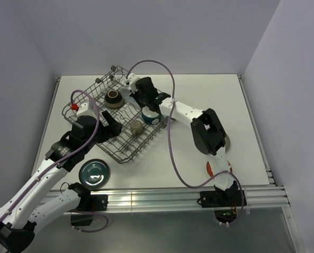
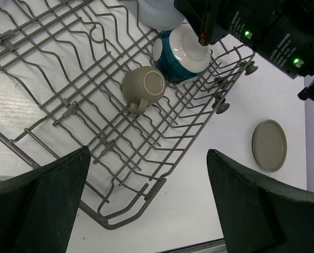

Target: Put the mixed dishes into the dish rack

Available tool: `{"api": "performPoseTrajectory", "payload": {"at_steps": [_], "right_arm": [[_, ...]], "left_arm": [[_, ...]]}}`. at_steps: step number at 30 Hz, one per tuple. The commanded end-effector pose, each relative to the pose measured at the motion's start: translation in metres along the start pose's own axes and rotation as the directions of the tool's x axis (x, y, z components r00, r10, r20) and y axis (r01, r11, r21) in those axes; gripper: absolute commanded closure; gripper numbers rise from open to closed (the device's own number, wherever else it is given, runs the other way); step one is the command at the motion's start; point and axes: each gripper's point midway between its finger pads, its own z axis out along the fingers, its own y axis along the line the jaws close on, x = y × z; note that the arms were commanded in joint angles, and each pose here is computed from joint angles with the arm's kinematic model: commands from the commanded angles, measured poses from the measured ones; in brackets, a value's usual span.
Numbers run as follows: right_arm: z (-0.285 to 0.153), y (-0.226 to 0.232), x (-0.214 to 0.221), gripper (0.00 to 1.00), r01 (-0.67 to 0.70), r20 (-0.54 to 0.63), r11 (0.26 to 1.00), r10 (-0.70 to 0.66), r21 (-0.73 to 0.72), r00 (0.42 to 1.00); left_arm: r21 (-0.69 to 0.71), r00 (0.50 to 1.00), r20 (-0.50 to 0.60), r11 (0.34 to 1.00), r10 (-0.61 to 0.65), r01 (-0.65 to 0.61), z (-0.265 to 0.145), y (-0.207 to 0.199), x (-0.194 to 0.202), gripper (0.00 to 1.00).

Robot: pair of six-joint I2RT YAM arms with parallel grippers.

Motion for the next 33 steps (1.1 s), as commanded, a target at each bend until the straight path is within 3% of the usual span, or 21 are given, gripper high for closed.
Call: {"api": "performPoseTrajectory", "payload": {"at_steps": [1, 3, 4, 7, 14, 18, 21, 25, 30, 33], "right_arm": [[-0.012, -0.026, -0.044, 1.0, -0.133, 0.115, 0.99, 0.137, -0.037, 0.984], [-0.014, -0.034, -0.043, 1.0, -0.192, 0.112, 0.98, 0.198, -0.061, 0.974], [-0.014, -0.035, -0.04, 0.92, -0.207, 0.105, 0.976, 0.213, -0.062, 0.971], [-0.015, -0.043, -0.033, 0.82, -0.248, 0.093, 0.967, 0.253, -0.061, 0.963], [-0.019, -0.037, -0.03, 0.71, -0.227, 0.08, 0.971, 0.233, -0.079, 0.969], [-0.022, -0.027, -0.033, 0.51, -0.183, 0.078, 0.981, 0.187, -0.063, 0.979], [-0.025, -0.025, -0.035, 0.43, -0.176, 0.085, 0.983, 0.179, -0.048, 0.98], [-0.035, -0.031, -0.042, 0.4, -0.199, 0.116, 0.98, 0.2, -0.019, 0.973], [-0.08, -0.042, -0.07, 0.39, -0.254, 0.21, 0.965, 0.235, 0.066, 0.949], [-0.117, -0.03, -0.081, 0.39, -0.375, 0.225, 0.924, 0.352, 0.068, 0.909]], "left_arm": [[0.012, 1.0, 0.02, 1.0, -0.016, 0.016, -0.002, -0.005, -0.008, 0.02], [0.016, 1.0, 0.014, 1.0, -0.019, 0.019, -0.001, -0.006, -0.007, 0.02], [0.02, 1.0, 0.008, 1.0, -0.021, 0.021, -0.001, -0.006, -0.005, 0.02], [0.025, 1.0, -0.006, 0.999, -0.025, 0.025, -0.001, -0.006, -0.001, 0.02], [0.032, 0.999, -0.014, 0.999, -0.039, 0.039, -0.004, -0.005, 0.002, 0.02], [0.03, 0.999, -0.016, 0.999, -0.045, 0.045, -0.006, -0.003, 0.003, 0.02], [0.035, 0.999, -0.018, 0.998, -0.048, 0.049, -0.008, -0.004, 0.004, 0.02], [0.039, 0.998, -0.02, 0.998, -0.053, 0.054, -0.009, -0.004, 0.005, 0.02], [0.016, 0.999, -0.01, 0.999, -0.051, 0.051, -0.008, 0.002, 0.004, 0.02], [-0.023, 0.999, -0.011, 0.999, -0.042, 0.042, -0.005, 0.01, 0.007, 0.02]]}}
